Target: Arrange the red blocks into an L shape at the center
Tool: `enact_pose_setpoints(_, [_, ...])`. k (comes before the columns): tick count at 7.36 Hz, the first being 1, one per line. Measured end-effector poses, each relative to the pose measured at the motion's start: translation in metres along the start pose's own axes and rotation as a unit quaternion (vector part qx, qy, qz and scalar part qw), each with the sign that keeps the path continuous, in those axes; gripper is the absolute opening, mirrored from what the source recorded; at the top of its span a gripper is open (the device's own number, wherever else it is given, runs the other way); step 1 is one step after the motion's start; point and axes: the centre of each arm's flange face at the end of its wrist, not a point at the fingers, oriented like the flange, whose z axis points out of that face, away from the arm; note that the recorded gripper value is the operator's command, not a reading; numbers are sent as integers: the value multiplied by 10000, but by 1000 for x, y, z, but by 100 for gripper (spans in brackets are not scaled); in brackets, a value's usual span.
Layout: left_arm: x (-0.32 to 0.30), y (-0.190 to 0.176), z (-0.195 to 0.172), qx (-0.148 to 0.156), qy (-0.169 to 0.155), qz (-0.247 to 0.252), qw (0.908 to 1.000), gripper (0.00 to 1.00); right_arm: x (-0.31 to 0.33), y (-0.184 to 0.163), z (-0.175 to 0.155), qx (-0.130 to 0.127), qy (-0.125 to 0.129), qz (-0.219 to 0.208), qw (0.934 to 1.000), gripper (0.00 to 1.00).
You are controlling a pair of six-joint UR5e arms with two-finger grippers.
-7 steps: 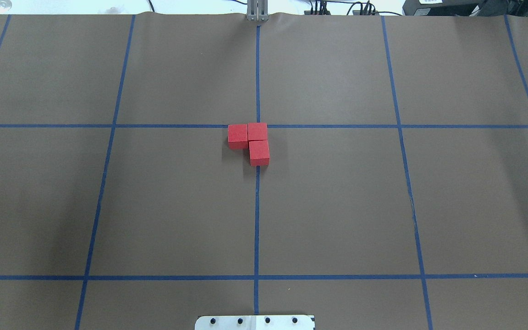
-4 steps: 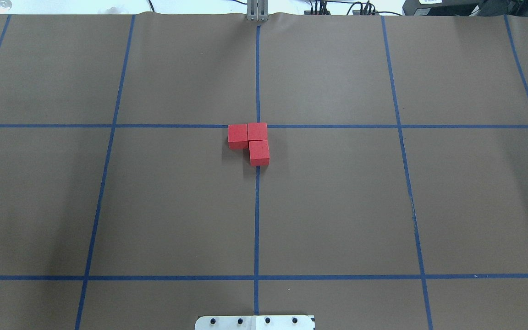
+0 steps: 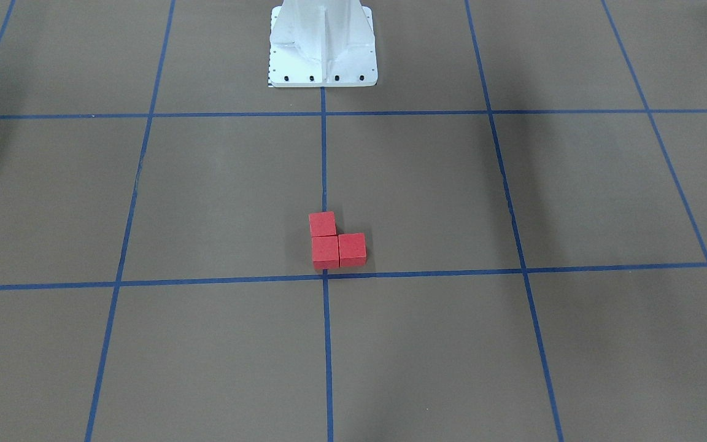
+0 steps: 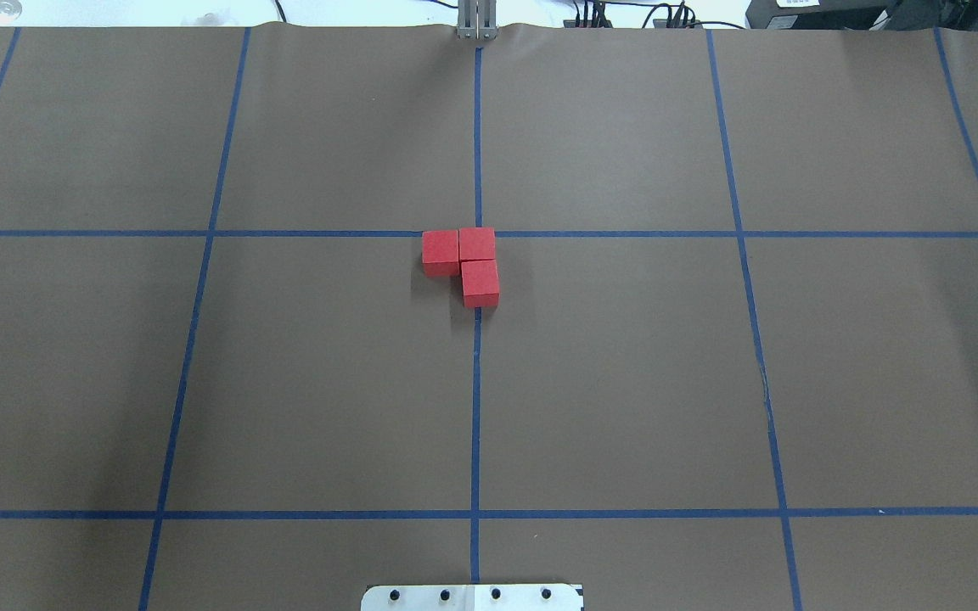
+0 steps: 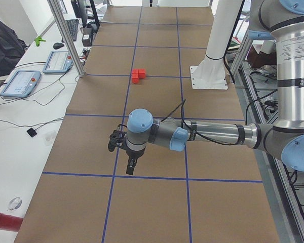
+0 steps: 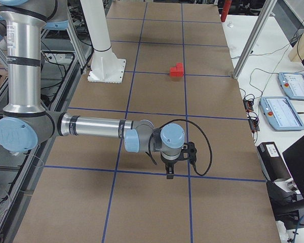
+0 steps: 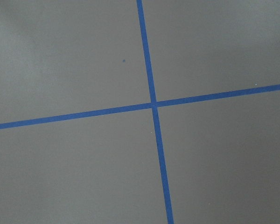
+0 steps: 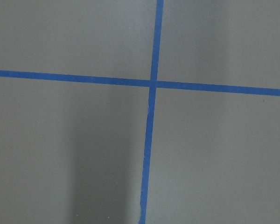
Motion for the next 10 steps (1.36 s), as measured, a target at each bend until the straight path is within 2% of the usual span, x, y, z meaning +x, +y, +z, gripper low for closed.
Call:
enact_pose_setpoints(5, [-2,2,2,-97,4,-96,9999,100,-21,7,-38,126,-9,115,9999,99])
enact_pose_setpoints(10, [-3,3,3,-106,-4,-105,9999,100,-27,15,-43,103,-29,378,9992,99])
